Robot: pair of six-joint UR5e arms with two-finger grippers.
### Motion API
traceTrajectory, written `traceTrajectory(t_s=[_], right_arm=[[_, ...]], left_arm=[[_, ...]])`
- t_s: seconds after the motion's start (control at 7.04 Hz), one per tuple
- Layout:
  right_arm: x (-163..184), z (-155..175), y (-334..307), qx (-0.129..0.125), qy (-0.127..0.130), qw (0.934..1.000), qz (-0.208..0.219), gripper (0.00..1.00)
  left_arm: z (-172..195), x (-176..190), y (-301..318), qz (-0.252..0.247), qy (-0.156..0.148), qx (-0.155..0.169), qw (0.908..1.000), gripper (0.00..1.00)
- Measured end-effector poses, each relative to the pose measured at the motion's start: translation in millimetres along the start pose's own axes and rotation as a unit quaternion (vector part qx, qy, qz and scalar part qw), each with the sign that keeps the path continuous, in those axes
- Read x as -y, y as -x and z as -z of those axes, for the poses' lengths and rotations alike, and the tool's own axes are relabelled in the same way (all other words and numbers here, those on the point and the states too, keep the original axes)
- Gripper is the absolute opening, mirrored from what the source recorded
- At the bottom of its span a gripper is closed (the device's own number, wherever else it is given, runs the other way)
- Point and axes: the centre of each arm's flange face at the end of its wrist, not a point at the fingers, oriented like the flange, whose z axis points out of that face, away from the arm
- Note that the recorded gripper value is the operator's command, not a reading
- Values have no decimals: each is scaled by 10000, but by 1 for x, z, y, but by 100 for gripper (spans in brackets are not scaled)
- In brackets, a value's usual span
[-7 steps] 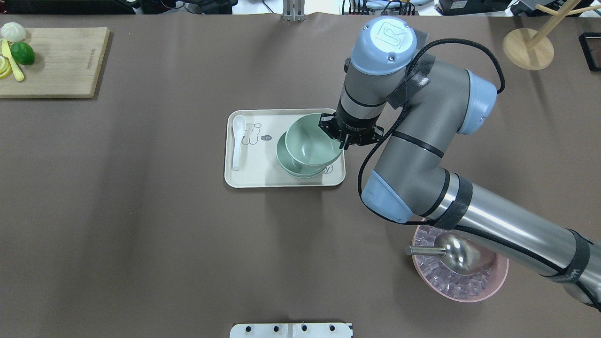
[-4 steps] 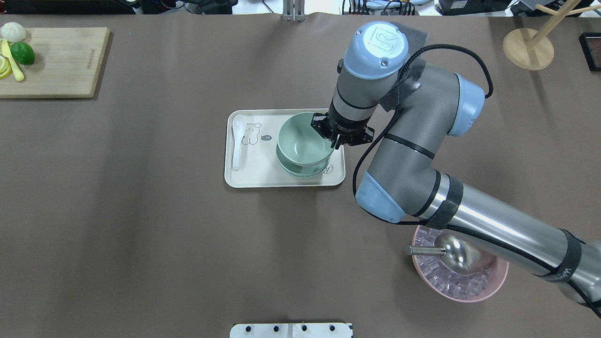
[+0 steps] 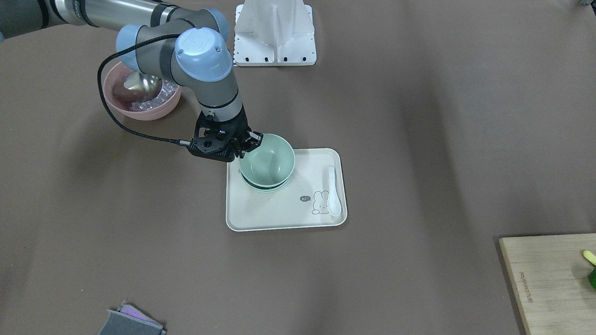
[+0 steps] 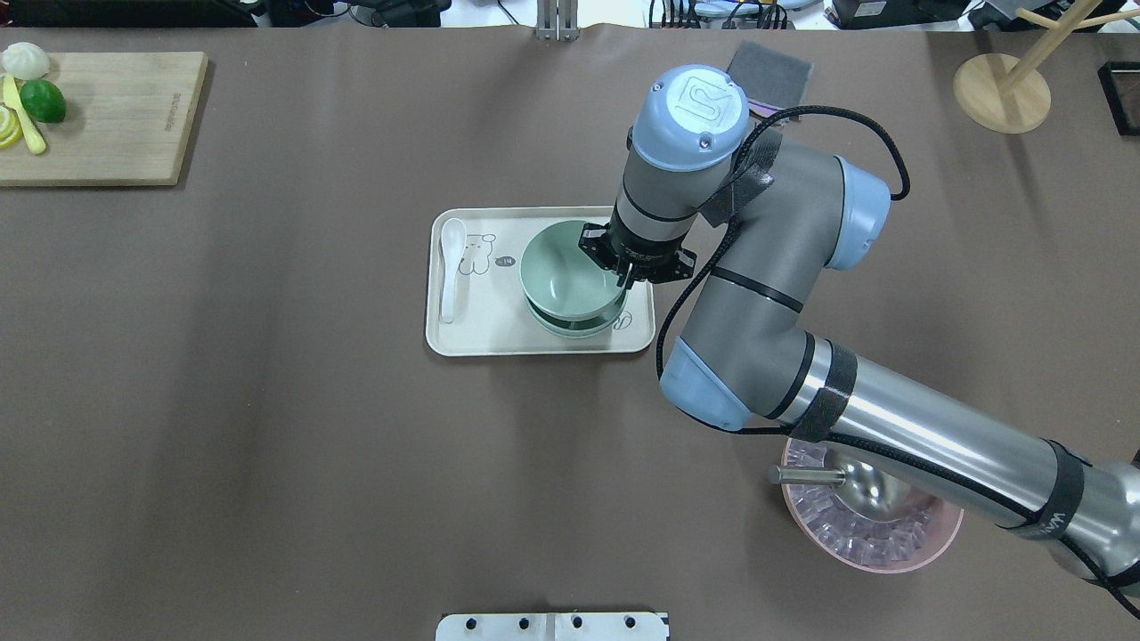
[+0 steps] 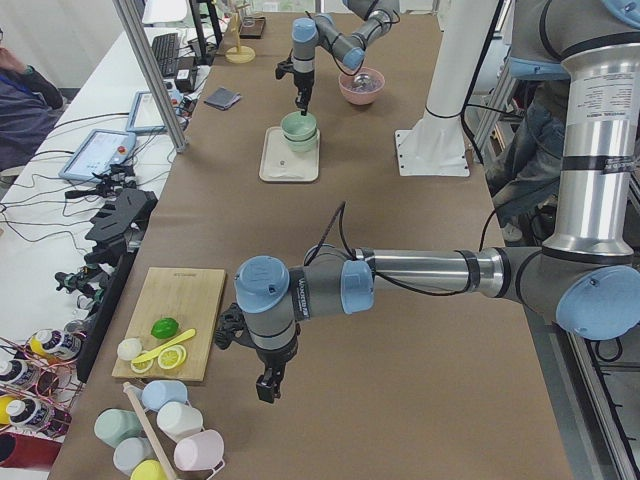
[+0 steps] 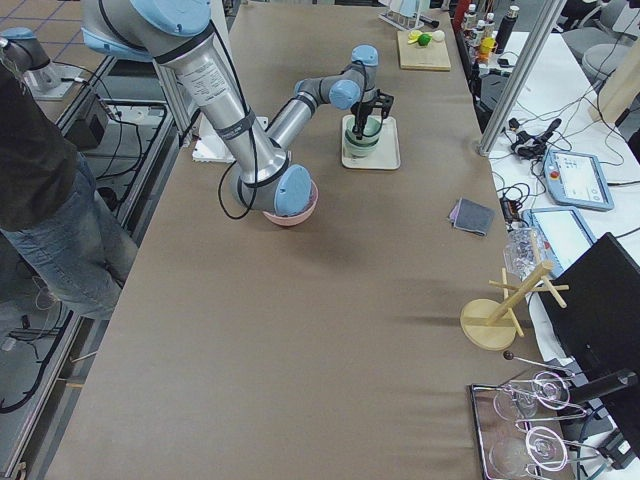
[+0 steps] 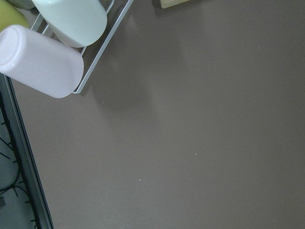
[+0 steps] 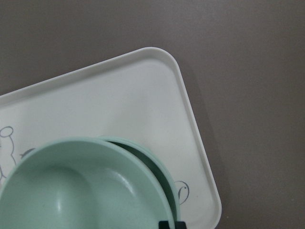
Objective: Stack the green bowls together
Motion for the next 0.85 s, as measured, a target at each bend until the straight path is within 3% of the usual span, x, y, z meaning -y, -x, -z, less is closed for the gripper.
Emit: traceTrajectory(t_s=[0.85], right_arm=[[-7,-19,-2,-78,26,9999,59,0]], left_arm=[[4,2,-3,-32,-32,22,10000,98]])
